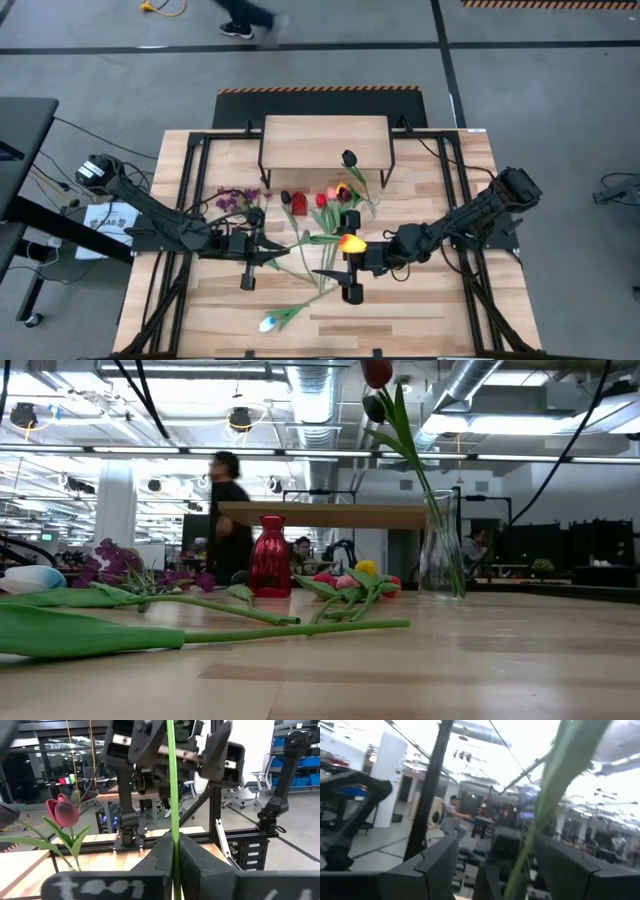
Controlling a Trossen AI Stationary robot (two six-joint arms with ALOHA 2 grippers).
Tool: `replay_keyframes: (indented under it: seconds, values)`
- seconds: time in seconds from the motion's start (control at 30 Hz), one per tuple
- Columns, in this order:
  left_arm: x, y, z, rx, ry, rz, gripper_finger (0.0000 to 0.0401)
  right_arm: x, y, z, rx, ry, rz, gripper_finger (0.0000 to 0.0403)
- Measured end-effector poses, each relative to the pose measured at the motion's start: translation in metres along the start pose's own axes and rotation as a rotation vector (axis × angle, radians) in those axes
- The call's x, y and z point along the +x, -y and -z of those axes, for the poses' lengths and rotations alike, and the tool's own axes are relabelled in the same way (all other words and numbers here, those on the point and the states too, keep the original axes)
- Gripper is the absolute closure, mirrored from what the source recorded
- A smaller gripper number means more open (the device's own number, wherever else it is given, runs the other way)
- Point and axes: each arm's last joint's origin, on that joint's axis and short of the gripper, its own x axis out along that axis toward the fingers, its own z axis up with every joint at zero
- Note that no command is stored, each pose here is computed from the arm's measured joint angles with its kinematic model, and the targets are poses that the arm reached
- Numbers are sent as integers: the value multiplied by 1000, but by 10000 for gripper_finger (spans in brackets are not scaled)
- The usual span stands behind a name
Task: Pick and place flowers into a vace then onto a shelf
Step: Put the bottom yellow flower into the transparent vase
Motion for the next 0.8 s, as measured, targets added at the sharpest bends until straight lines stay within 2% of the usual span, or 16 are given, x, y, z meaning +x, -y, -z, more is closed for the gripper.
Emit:
replay_keyframes:
  seconds: [0.47, 0.67, 0.8]
  values:
    - [0, -1, 3, -14, -30, -8, 401, 12, 8, -20, -106, 75, 13, 154]
    - [0, -1, 4, -13, -35, -18, 401, 14, 10, -25, -105, 89, 21, 154]
    - [0, -1, 4, -13, -34, -18, 401, 14, 7, -18, -88, 4, 6, 154]
